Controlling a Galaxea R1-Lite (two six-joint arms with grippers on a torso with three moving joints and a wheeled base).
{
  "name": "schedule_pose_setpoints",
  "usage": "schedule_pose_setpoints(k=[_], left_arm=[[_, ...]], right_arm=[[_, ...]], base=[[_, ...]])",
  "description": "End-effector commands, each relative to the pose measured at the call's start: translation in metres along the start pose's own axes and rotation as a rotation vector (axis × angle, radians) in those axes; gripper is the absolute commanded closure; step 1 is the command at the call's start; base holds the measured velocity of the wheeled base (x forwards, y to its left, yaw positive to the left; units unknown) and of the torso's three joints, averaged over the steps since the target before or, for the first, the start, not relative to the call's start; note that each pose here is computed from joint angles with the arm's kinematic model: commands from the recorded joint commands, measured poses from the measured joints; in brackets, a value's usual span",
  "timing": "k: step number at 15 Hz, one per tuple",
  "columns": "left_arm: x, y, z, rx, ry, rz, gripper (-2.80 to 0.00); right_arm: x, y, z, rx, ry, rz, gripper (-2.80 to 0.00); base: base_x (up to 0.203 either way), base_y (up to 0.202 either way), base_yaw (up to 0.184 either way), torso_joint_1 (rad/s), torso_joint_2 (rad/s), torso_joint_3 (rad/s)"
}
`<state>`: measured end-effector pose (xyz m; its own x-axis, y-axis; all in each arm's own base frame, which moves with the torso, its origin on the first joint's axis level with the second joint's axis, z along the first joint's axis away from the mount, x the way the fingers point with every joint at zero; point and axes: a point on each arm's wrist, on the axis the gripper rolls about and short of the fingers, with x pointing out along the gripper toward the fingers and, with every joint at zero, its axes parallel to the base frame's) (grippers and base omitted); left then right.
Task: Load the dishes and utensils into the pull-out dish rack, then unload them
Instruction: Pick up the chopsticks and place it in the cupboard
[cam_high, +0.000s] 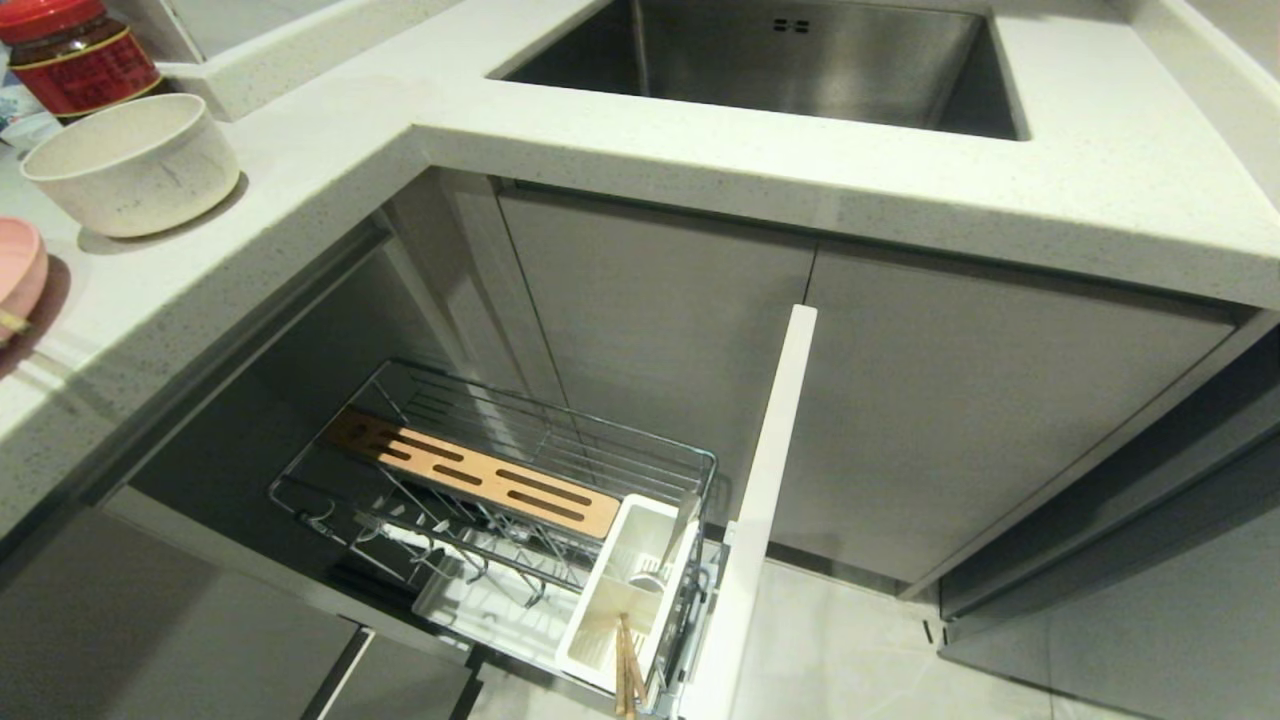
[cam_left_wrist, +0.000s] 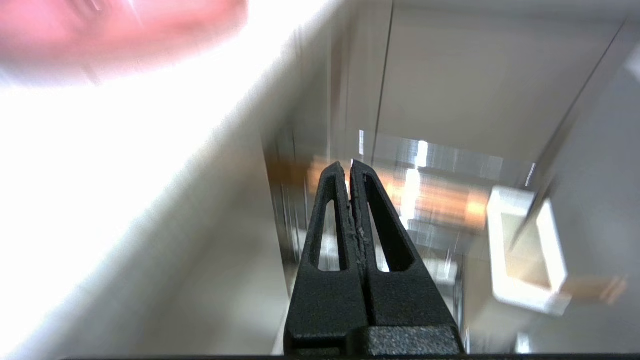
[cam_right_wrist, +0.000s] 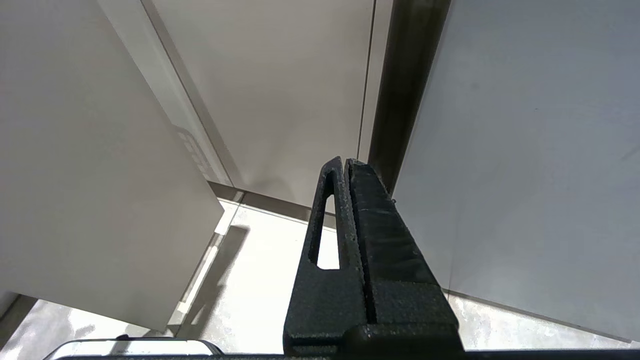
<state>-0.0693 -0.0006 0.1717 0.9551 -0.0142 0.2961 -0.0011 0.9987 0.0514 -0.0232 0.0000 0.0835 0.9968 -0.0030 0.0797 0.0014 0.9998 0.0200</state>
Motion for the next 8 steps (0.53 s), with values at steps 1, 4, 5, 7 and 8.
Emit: schedule_pose_setpoints(k=[1,4,5,7,8], left_arm=[[-0.013,0.003,0.061,0.009,-0.038,0.0,0.0],[0.035,0.006,0.126,0.012,0.011,-0.001,0.0],[0.057,0.008,0.147,0.003,0.011,0.0,0.0],[0.103,0.011,0.178,-0.042,0.025,0.013,0.0],[0.126,0.012,0.184,-0.068,0.049,0.021,0.0]], right_arm=[[0.002,0.0,-0.008,0.0,0.028,0.0,0.0],[0.002,0.0,-0.007,0.0,0.026,-0.001,0.0],[0.002,0.0,-0.008,0.0,0.027,0.0,0.0],[0.002,0.0,-0.007,0.0,0.026,-0.001,0.0],[0.002,0.0,-0.007,0.0,0.026,0.0,0.0]], base=[[0.0,0.0,0.0,0.0,0.0,0.0],[0.0,0.0,0.0,0.0,0.0,0.0],[0.0,0.0,0.0,0.0,0.0,0.0],[0.0,0.0,0.0,0.0,0.0,0.0],[0.0,0.0,0.0,0.0,0.0,0.0]])
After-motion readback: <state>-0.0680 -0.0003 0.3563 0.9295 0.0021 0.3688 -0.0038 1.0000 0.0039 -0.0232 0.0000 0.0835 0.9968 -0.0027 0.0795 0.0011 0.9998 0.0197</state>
